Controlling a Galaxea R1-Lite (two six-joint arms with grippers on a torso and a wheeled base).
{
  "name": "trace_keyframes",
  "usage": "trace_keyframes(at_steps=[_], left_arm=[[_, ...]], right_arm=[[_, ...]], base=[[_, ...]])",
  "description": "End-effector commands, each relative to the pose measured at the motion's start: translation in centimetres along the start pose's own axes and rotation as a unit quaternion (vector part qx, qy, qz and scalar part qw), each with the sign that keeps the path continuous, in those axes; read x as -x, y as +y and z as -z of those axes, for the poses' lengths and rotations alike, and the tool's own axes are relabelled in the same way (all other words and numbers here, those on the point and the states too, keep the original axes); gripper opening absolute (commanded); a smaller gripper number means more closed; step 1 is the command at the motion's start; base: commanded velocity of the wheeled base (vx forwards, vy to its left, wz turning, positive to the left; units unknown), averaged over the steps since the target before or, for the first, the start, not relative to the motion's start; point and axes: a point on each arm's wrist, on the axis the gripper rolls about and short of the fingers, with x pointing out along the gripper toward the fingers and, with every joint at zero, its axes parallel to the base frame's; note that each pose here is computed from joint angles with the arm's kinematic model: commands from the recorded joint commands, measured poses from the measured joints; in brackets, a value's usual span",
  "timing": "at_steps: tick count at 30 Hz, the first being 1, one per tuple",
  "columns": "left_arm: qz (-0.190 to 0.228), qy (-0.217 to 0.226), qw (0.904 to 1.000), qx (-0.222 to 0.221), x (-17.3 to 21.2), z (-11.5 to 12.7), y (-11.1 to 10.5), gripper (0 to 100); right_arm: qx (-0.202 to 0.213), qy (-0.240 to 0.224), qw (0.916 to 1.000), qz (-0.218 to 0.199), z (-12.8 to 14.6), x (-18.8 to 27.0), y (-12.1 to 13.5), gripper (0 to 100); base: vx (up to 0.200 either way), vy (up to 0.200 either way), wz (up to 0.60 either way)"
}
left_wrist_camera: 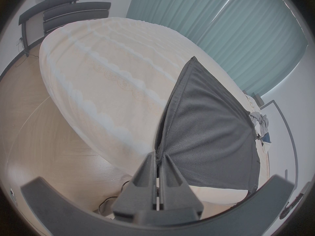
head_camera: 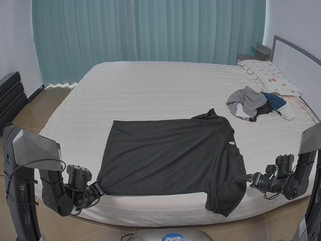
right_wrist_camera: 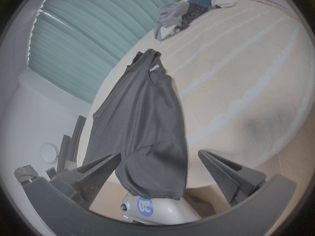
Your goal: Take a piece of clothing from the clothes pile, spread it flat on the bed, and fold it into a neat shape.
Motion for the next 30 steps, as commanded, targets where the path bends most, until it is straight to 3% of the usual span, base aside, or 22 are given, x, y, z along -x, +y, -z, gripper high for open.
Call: trace_keyframes(at_steps=[1, 10, 11, 22, 30], left_arm=[[0.003, 0.0, 1.0, 0.003, 0.0, -0.2, 0.1, 0], [0.005, -0.001, 1.0, 0.003, 0.0, -0.3, 0.0, 0], [0.004, -0.001, 1.0, 0.003, 0.0, -0.3, 0.0, 0], [-0.003, 0.0, 1.0, 0.002, 0.0, -0.2, 0.3, 0], [-0.013, -0.001, 0.9998, -0.012, 0.3, -0.1, 0.7, 0]], right_arm=[[0.0, 0.019, 0.9998, 0.004, 1.5, -1.0, -0.5, 100], [-0.003, 0.008, 0.9999, 0.008, 1.9, -1.2, -1.5, 100], [-0.003, 0.007, 0.9999, 0.008, 1.9, -1.2, -1.4, 0], [-0.012, 0.008, 0.9997, 0.021, 2.1, -0.3, -1.8, 0], [-0.017, -0.018, 0.9993, 0.03, 2.1, 1.4, -2.5, 0]], base=[[0.0, 0.0, 0.0], [0.0, 0.0, 0.0], [0.0, 0.0, 0.0], [0.0, 0.0, 0.0], [0.0, 0.0, 0.0]])
